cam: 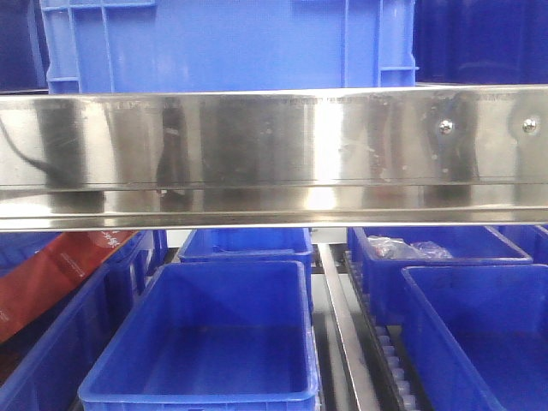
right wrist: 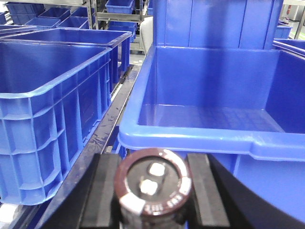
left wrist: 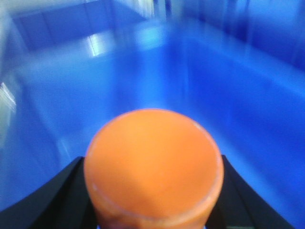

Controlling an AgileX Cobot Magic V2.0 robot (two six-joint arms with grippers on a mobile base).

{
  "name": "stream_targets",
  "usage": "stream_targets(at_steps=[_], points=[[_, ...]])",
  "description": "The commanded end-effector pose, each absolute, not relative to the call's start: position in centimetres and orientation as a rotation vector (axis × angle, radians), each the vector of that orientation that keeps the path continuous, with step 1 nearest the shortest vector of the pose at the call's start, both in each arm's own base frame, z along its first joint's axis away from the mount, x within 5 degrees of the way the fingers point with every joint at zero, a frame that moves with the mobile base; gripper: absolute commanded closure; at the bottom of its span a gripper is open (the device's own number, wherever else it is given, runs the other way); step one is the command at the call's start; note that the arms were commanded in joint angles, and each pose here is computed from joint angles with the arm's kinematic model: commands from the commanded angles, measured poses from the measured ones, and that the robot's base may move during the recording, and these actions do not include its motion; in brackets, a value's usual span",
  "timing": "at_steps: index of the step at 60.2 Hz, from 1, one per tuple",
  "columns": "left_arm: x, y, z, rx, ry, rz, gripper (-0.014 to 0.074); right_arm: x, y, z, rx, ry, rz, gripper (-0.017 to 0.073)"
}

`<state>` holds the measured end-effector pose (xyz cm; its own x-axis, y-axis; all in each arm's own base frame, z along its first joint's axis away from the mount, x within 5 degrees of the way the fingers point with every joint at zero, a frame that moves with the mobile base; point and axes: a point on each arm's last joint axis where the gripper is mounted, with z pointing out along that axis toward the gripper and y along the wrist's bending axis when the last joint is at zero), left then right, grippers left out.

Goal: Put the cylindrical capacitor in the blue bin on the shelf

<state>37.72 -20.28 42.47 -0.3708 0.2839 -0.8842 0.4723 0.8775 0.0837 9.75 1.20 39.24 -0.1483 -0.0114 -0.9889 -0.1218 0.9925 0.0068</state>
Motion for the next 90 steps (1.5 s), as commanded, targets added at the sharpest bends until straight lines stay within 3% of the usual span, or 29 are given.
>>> stream_targets(at_steps=[1, 5, 18, 27, 40, 48, 71, 90], points=[[37.7, -20.5, 42.9, 0.546, 1.957, -0.247, 0.0110, 9.7, 1.2, 39.5, -0.100, 1.682, 0.098, 0.0721], [37.7, -20.5, 42.9, 0.547, 1.959, -0.247, -0.0035, 9.7, 1.2, 39.5, -0.100, 1.682, 0.098, 0.0721], [36.4, -19.8, 44.3, 0.546, 1.967, -0.244, 0.0108, 9.7, 1.2, 39.7, -0.099, 1.666, 0.098, 0.0721], [34.0, -18.4, 46.6, 0.543, 1.973, -0.242, 0.0279, 9.7, 1.2, 39.6, -0.099, 1.669, 0.098, 0.0721], [29.8, -14.4, 49.8, 0.501, 2.020, -0.206, 0.0598, 9.7, 1.2, 39.4, -0.102, 1.697, 0.098, 0.0721], [26.6, -11.6, 50.4, 0.451, 2.021, -0.197, 0.0704, 9.6, 1.2, 39.6, -0.101, 1.691, 0.098, 0.0721], [13.9, -5.3, 45.8, 0.357, 1.905, -0.239, 0.0704, 10.2, 1.6, 41.5, -0.131, 1.698, 0.122, 0.0721], [7.1, -2.6, 41.9, 0.293, 1.849, -0.271, 0.0704, 15.6, 5.1, 48.1, -0.338, 1.639, 0.175, 0.0721]])
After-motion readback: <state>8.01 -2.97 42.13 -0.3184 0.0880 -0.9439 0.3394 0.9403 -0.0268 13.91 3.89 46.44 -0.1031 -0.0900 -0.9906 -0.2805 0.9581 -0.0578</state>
